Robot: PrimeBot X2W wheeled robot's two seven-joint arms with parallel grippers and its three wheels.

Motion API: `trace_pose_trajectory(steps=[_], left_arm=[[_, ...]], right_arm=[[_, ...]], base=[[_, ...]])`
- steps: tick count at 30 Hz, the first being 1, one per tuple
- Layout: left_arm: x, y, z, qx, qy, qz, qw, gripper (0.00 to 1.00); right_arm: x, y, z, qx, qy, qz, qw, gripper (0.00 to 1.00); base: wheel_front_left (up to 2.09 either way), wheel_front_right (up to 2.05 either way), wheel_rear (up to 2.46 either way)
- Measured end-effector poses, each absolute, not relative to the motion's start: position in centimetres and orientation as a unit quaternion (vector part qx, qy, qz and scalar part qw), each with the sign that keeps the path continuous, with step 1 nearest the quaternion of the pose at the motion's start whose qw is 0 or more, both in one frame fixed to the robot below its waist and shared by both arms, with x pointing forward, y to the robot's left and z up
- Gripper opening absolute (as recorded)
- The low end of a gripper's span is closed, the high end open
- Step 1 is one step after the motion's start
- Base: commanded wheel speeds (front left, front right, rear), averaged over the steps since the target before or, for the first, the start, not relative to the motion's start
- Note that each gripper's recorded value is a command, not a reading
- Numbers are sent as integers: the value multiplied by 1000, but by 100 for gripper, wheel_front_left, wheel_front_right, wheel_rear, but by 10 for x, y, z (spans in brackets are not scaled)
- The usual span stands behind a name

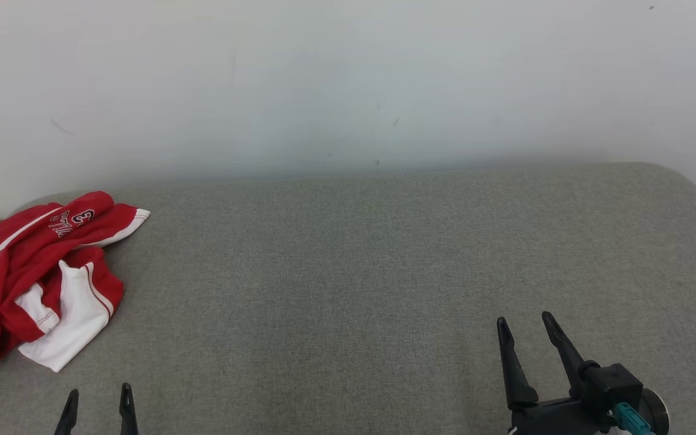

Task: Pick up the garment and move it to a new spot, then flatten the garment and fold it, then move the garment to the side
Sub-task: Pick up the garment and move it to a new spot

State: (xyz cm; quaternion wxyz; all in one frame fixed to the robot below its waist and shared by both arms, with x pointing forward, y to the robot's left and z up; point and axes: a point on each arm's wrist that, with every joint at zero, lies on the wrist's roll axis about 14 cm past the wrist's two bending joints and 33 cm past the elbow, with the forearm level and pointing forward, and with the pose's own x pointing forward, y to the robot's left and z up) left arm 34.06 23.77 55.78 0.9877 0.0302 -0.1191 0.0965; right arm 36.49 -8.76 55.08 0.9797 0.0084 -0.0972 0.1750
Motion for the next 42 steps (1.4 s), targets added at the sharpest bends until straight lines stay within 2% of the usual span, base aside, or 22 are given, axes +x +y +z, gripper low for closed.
trace_pose_trajectory(steps=[23,42], left_arm=[[326,258,559,26,-122,130,984,100],[280,306,556,35,-117,210,970,100]], right_arm=[[365,-74,550,18,-94,193,976,100],[369,-15,544,28,-83,277,957,100]], base=[[0,0,0],[0,0,0]])
